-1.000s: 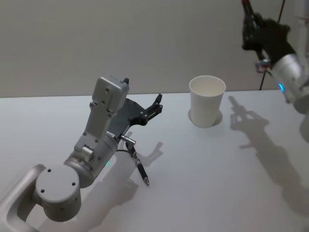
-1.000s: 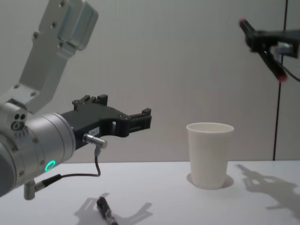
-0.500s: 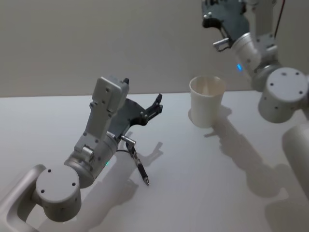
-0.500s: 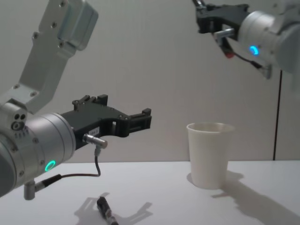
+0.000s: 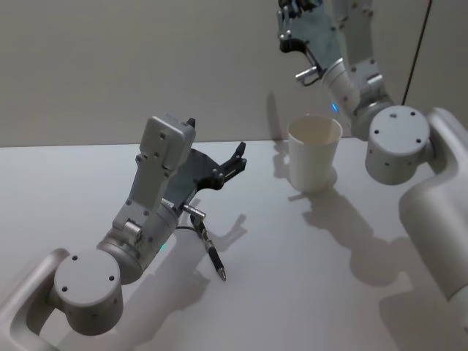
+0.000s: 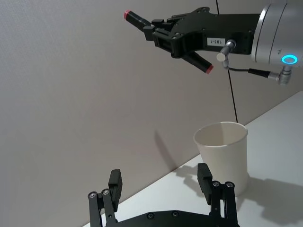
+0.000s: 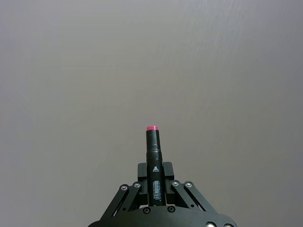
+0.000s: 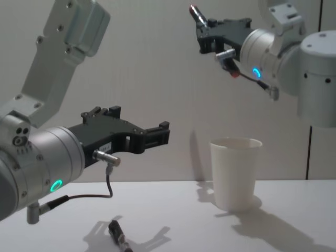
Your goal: Place the pen into the pen holder.
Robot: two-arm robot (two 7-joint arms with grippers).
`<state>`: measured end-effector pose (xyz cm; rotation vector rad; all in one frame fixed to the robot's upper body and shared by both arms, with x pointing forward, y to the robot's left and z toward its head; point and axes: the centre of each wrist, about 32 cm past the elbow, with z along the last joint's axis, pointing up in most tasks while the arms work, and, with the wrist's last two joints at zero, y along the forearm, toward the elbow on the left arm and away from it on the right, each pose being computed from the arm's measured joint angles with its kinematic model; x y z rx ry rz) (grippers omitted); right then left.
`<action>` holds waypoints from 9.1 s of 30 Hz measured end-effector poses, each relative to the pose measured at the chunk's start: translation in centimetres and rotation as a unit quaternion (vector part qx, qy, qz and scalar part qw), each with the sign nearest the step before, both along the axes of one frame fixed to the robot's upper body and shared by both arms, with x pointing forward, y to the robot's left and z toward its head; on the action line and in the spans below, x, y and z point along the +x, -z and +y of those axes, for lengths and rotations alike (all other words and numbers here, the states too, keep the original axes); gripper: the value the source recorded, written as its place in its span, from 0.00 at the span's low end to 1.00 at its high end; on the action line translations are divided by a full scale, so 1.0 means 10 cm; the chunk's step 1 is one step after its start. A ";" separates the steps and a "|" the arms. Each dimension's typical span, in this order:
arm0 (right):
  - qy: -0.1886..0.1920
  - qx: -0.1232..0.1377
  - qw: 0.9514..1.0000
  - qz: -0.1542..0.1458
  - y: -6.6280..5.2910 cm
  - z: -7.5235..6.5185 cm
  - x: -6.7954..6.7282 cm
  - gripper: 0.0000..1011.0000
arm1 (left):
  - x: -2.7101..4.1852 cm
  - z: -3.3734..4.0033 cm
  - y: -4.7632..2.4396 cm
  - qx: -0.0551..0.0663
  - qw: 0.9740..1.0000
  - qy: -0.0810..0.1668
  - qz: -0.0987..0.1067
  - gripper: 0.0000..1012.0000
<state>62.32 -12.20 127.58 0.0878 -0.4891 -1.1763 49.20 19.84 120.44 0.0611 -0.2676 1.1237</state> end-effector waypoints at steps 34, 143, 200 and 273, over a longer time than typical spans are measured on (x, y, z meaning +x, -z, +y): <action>-0.010 -0.019 0.999 0.034 0.54 0.02 0.09 0.18 | 0.000 0.000 0.000 0.000 1.000 0.000 0.000 0.99; 0.020 -0.058 0.992 0.112 0.62 -1.65 -0.62 0.99 | 0.000 0.000 0.000 0.000 1.000 0.000 0.000 0.99; 0.024 -0.069 0.990 0.121 0.60 -1.79 -0.72 0.99 | 0.000 0.000 0.000 0.000 1.000 0.000 0.000 0.99; 0.024 -0.069 0.990 0.121 0.60 -1.79 -0.72 0.99 | -0.426 -0.092 0.180 -0.031 0.979 -0.041 0.196 0.99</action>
